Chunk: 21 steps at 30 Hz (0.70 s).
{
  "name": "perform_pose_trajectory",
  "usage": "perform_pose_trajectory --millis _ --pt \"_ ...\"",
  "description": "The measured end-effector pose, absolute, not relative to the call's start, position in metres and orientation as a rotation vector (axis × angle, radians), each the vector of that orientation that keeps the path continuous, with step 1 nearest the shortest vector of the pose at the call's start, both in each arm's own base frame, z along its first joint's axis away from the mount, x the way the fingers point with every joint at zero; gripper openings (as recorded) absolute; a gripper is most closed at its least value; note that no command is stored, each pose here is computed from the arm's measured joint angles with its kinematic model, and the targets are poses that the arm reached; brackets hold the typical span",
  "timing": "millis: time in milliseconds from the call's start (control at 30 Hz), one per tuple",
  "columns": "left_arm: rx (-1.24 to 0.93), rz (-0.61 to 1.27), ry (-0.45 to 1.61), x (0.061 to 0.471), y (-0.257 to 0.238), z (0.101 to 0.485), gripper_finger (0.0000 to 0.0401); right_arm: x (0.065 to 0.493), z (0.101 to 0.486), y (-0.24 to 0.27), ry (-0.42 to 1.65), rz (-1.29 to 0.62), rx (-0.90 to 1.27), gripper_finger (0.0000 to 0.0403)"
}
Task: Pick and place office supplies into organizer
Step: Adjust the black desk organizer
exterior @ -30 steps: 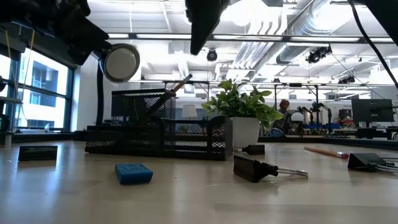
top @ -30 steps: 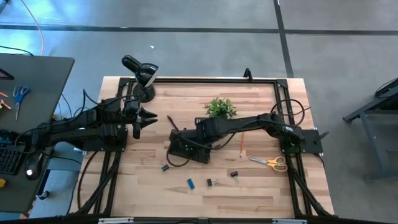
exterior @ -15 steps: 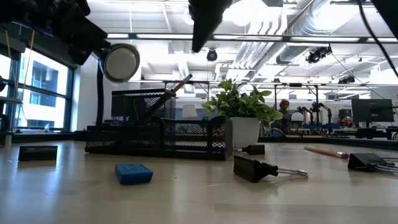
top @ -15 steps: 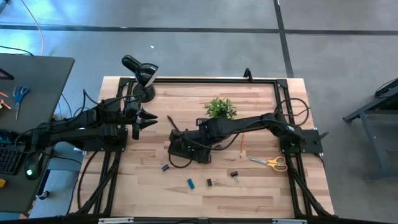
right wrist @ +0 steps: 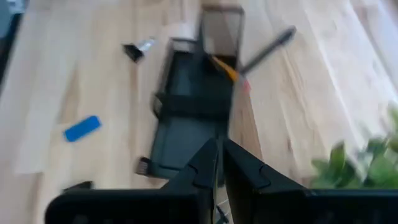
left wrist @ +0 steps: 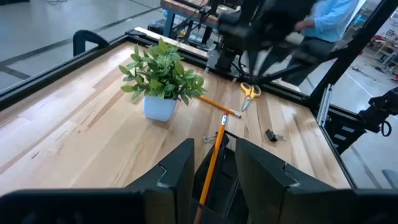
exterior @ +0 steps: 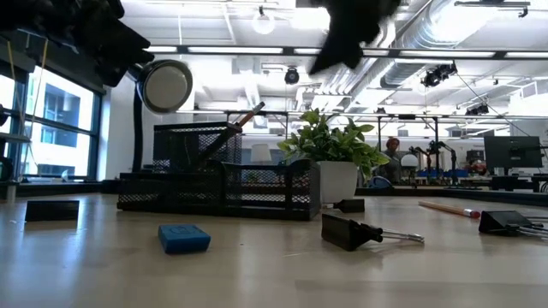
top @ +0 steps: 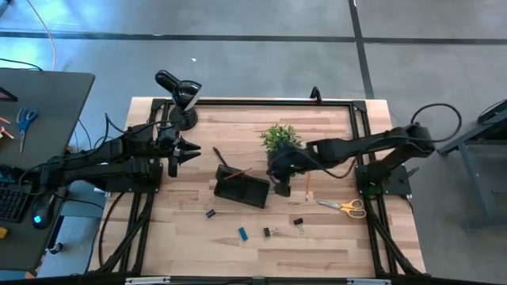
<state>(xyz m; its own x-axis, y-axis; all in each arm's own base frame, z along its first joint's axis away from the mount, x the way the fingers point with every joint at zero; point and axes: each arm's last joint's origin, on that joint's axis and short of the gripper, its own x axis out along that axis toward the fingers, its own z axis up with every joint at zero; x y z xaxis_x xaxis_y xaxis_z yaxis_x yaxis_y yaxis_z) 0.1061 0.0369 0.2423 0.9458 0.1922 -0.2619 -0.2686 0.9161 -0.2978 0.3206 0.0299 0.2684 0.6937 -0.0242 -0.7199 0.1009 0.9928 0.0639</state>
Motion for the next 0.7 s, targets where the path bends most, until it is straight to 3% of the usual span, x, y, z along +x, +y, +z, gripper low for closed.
perform_pose_trajectory --millis 167,333,467,700 --pt "-0.319 0.238 0.240 0.106 0.037 0.242 0.0106 0.308 0.231 0.022 0.719 -0.057 0.174 0.0034" --pt "-0.275 0.299 0.256 0.108 0.040 0.239 0.0106 0.310 0.223 0.020 0.702 -0.072 0.161 0.0073" --pt "-0.276 0.410 0.317 0.113 0.045 0.227 0.0106 0.309 0.224 0.019 0.759 -0.111 0.153 0.0106" --pt "-0.264 0.400 0.374 0.126 0.050 0.220 0.0106 0.300 0.215 0.025 0.907 -0.140 0.181 0.0128"
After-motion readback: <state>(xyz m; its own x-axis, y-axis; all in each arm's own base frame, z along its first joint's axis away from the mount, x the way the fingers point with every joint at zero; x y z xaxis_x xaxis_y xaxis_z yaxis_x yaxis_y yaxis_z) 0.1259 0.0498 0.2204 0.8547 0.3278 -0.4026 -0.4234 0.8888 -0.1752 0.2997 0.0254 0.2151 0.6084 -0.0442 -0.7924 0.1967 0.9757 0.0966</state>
